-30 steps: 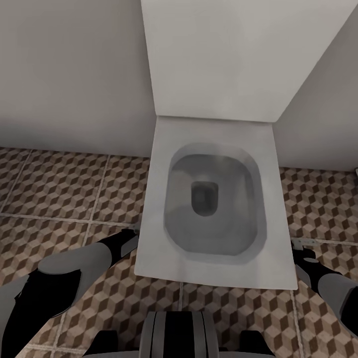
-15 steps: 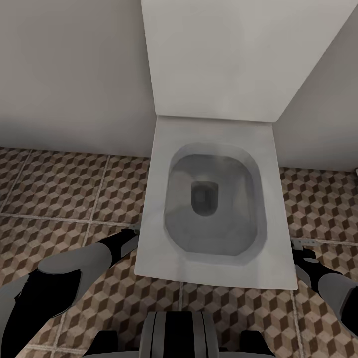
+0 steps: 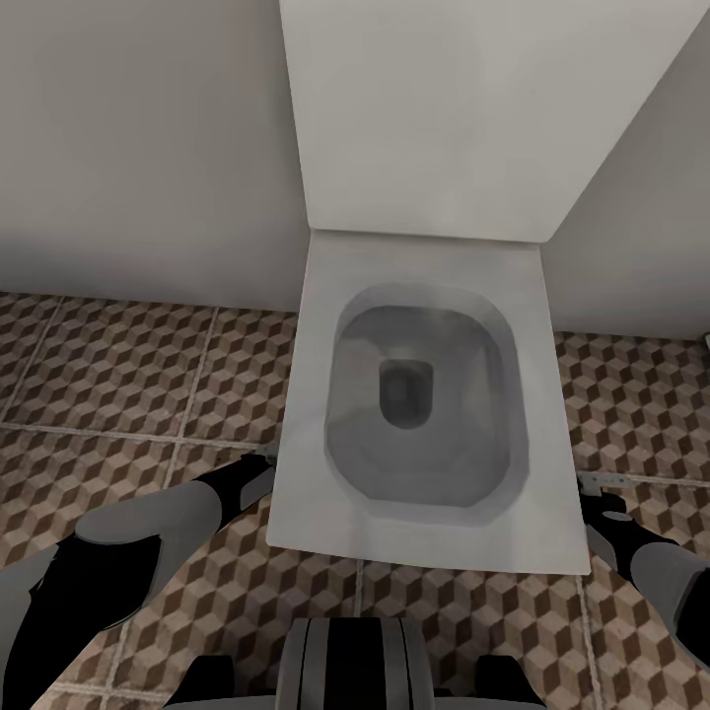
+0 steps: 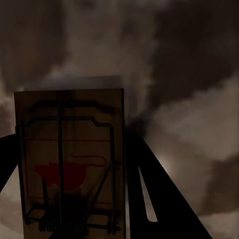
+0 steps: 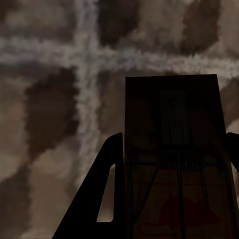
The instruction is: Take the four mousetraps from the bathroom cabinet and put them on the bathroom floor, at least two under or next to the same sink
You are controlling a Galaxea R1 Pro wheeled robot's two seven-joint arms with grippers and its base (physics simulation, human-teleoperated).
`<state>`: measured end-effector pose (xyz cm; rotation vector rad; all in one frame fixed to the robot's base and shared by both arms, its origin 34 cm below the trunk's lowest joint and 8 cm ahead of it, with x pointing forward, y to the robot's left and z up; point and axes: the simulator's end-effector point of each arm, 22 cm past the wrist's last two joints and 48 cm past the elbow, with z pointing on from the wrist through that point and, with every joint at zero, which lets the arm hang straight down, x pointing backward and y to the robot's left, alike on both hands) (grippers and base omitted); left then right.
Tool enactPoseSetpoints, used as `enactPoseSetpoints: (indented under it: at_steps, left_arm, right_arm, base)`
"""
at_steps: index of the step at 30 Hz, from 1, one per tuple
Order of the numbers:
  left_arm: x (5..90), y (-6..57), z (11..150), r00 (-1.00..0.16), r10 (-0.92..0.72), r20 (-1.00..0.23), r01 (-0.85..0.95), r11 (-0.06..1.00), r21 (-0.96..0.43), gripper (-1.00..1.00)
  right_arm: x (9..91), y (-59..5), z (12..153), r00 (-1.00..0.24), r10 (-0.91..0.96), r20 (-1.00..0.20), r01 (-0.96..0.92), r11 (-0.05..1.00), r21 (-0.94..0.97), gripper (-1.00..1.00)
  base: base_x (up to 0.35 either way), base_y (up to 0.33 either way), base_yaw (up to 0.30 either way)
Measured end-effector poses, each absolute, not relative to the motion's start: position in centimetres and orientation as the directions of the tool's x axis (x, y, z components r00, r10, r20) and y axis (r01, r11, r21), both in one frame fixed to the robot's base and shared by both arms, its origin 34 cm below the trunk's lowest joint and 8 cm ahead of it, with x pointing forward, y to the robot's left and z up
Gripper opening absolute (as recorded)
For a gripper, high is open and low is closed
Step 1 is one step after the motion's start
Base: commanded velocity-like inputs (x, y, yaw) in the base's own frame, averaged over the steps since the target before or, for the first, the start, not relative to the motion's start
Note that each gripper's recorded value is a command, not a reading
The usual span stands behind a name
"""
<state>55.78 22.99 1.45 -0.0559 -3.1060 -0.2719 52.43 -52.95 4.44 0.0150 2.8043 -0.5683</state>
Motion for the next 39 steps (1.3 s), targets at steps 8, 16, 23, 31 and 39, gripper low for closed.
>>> enactPoseSetpoints:
  at_steps: [8,16,23,31,39]
  left_arm:
    - [55.78,23.02,1.46,-0.999,0.032,0.027,0.036,0.984,0.173,1.00]
    - [55.78,23.03,1.46,-0.999,0.031,0.027,0.035,0.984,0.173,1.00]
    - [55.78,23.05,1.46,-0.999,0.028,0.027,0.033,0.984,0.173,1.00]
    - [55.78,23.03,1.46,-0.999,0.031,0.027,0.035,0.984,0.173,1.00]
    - [55.78,23.02,1.46,-0.999,0.031,0.027,0.035,0.984,0.173,1.00]
  right_arm:
    - [52.44,-53.02,4.47,-0.961,-0.045,-0.273,0.065,0.922,-0.381,-1.00]
    - [52.47,-53.02,4.48,-0.961,-0.045,-0.274,0.065,0.922,-0.381,-1.00]
    - [52.40,-53.00,4.46,-0.961,-0.044,-0.273,0.066,0.922,-0.381,-1.00]
    - [52.20,-53.05,4.41,-0.963,-0.039,-0.266,0.066,0.926,-0.373,-1.00]
    - [52.21,-52.87,4.33,-0.963,-0.039,-0.266,0.061,0.931,-0.359,-1.00]
  base:
    - [0.000,0.000,0.000]
    - [0.000,0.000,0.000]
    - [0.000,0.000,0.000]
    - [0.000,0.000,0.000]
    - [0.000,0.000,0.000]
